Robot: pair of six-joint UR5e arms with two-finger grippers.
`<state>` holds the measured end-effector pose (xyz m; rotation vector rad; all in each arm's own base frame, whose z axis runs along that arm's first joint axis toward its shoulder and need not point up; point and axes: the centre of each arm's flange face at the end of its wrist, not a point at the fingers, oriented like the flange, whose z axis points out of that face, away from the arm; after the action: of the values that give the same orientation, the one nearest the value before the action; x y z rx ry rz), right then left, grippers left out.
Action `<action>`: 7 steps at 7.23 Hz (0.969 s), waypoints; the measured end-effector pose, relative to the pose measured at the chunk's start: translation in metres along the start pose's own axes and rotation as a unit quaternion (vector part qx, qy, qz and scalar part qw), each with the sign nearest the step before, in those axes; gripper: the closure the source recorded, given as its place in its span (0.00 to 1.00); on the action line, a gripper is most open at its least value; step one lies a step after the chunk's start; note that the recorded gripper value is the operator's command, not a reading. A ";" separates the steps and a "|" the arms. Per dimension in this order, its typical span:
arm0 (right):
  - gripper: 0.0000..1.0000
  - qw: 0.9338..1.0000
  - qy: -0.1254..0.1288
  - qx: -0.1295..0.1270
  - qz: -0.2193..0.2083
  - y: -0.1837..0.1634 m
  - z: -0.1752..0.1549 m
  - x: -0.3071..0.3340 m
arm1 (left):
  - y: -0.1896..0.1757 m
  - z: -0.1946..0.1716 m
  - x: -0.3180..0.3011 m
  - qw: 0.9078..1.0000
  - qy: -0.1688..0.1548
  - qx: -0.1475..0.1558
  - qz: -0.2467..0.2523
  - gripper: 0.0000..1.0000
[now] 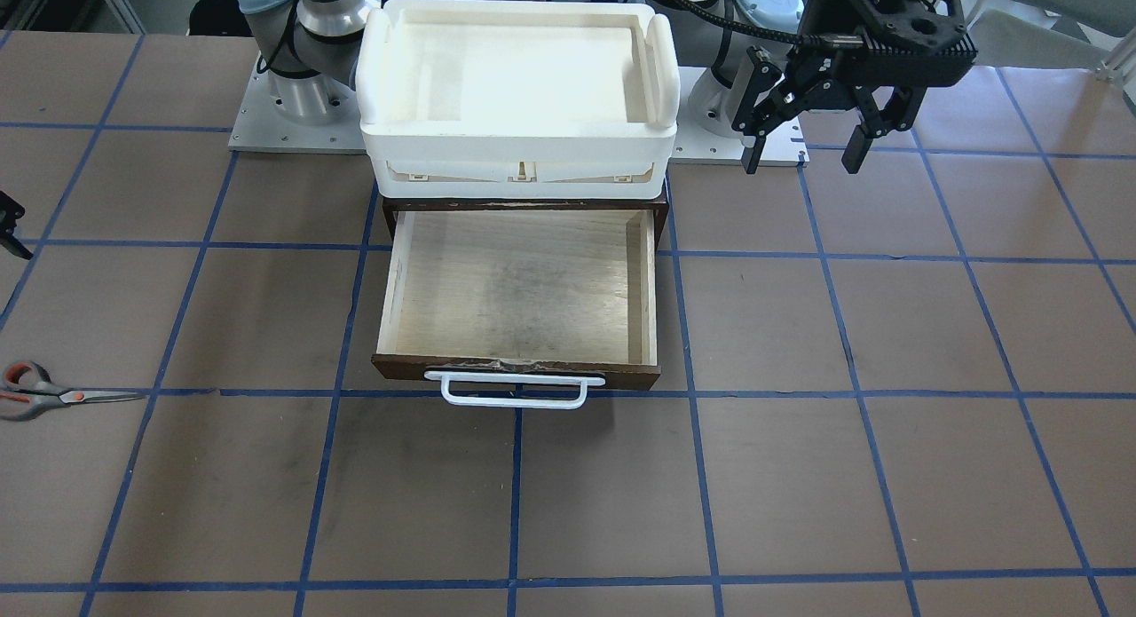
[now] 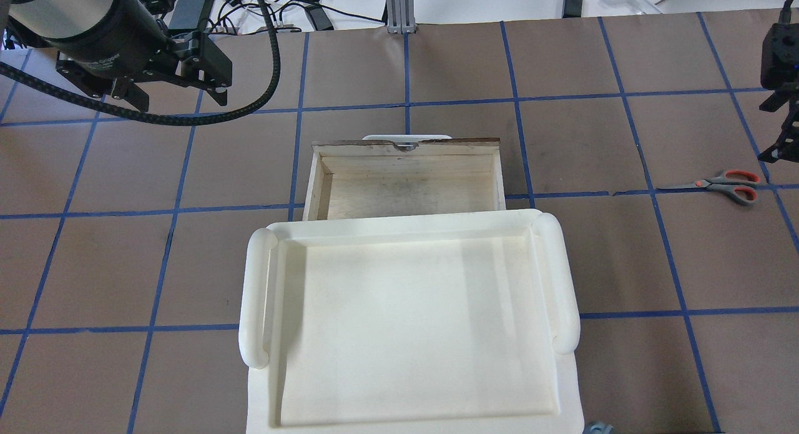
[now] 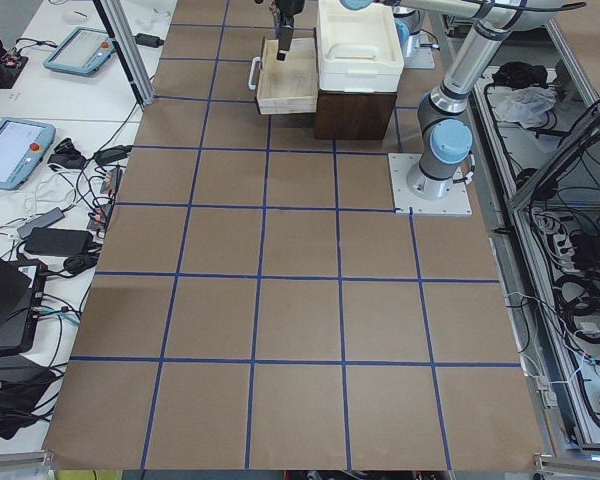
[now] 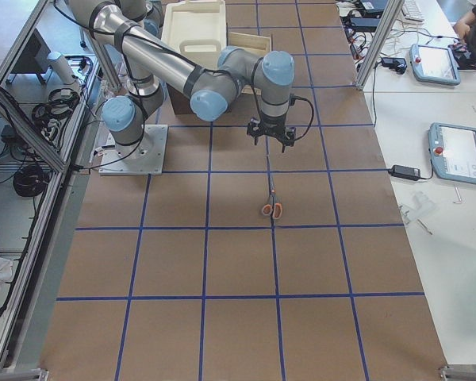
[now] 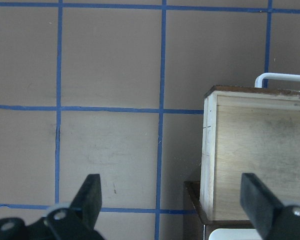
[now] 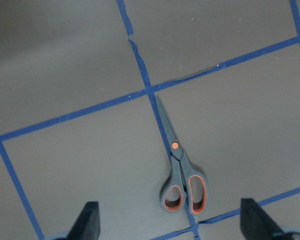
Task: Put scissors in drawer and close it
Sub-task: 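Lower the right gripper and grasp the scissors by the pivot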
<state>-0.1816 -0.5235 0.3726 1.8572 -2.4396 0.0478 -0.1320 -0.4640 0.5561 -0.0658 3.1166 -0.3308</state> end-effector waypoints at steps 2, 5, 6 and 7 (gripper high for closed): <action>0.03 0.996 0.012 0.011 -0.084 0.031 0.068 0.010 | 0.000 0.000 0.000 1.000 0.000 0.000 0.000 0.00; 0.03 0.991 0.013 0.058 -0.117 0.049 0.144 0.030 | 0.000 0.000 0.000 1.000 0.001 0.000 0.000 0.00; 0.03 0.990 0.010 0.071 -0.122 0.049 0.158 0.032 | 0.000 0.000 0.000 1.000 0.000 0.000 0.000 0.00; 0.04 0.989 0.009 0.075 -0.123 0.049 0.167 0.032 | 0.000 0.000 0.000 1.000 0.001 0.000 0.000 0.00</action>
<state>-0.2442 -0.5530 0.2098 2.1967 -2.2317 0.2390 -0.1324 -0.4641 0.5560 -0.0663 3.1180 -0.3305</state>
